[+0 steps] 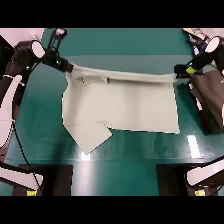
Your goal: Fold the shirts.
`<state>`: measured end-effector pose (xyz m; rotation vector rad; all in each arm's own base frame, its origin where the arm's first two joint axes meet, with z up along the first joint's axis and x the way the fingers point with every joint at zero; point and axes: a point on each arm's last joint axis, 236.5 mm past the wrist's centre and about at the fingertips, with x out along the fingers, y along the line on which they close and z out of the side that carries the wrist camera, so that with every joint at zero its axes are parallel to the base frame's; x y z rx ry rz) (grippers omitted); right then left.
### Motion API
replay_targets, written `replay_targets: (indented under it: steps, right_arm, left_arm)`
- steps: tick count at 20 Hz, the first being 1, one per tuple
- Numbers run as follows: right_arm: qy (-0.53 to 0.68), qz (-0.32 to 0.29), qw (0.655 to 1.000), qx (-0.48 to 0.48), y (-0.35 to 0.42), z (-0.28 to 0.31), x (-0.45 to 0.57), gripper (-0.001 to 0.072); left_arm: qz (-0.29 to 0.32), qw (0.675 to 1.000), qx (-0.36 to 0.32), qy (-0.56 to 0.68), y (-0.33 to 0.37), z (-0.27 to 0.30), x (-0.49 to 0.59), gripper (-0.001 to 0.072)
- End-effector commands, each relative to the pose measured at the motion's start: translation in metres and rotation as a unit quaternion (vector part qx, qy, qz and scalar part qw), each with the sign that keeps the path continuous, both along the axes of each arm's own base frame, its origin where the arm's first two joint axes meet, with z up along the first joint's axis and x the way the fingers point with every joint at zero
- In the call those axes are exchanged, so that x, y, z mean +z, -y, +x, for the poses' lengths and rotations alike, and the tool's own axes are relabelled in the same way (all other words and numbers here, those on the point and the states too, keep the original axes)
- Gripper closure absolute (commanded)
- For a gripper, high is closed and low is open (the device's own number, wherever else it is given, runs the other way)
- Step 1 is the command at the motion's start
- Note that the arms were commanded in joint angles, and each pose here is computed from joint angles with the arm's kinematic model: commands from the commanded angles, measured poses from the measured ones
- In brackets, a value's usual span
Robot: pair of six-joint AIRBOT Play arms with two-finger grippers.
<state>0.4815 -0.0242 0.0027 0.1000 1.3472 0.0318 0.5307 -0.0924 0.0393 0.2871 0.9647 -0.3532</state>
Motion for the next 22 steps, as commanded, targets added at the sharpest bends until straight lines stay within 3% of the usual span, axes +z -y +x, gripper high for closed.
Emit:
replay_targets:
  steps: [1,7,8,9,10,13,15,18,22]
  right_arm:
    - [-0.026,-0.003,1.000,0.010,-0.009,-0.025,-0.027,0.0699]
    - [-0.059,0.021,0.998,0.007,-0.024,-0.053,-0.056,0.0688]
    - [-0.066,0.022,0.998,0.008,-0.025,-0.057,-0.057,0.0626]
    - [-0.070,0.023,0.997,0.008,-0.025,-0.059,-0.056,0.0426]
    - [-0.073,0.023,0.997,0.008,-0.025,-0.062,-0.053,0.0336]
    - [-0.073,0.038,0.997,-0.002,-0.022,-0.072,-0.032,0.0336]
    - [-0.075,0.077,0.994,-0.015,-0.022,-0.083,-0.012,0.0338]
    - [-0.069,0.153,0.986,-0.015,-0.027,-0.103,0.022,0.0342]
    - [-0.062,0.172,0.982,-0.045,-0.016,-0.139,0.025,0.0343]
  left_arm:
    - [0.018,0.997,-0.015,-0.074,-0.005,-0.033,-0.044,0.0679]
    - [0.019,0.994,-0.011,-0.110,-0.006,-0.051,-0.065,0.0675]
    - [0.019,0.993,-0.010,-0.118,-0.007,-0.054,-0.066,0.0516]
    - [0.019,0.992,-0.009,-0.125,-0.007,-0.057,-0.067,0.0235]
    - [0.018,0.991,-0.005,-0.135,-0.007,-0.061,-0.068,0.0114]
    - [0.047,0.982,0.025,-0.181,-0.026,-0.084,-0.068,0.0115]
    - [0.045,0.972,0.079,-0.215,-0.048,-0.104,-0.059,0.0294]
    - [-0.051,0.962,0.138,-0.229,-0.053,-0.138,-0.049,0.0296]
    - [-0.092,0.942,0.185,-0.265,-0.057,-0.223,-0.063,0.0296]
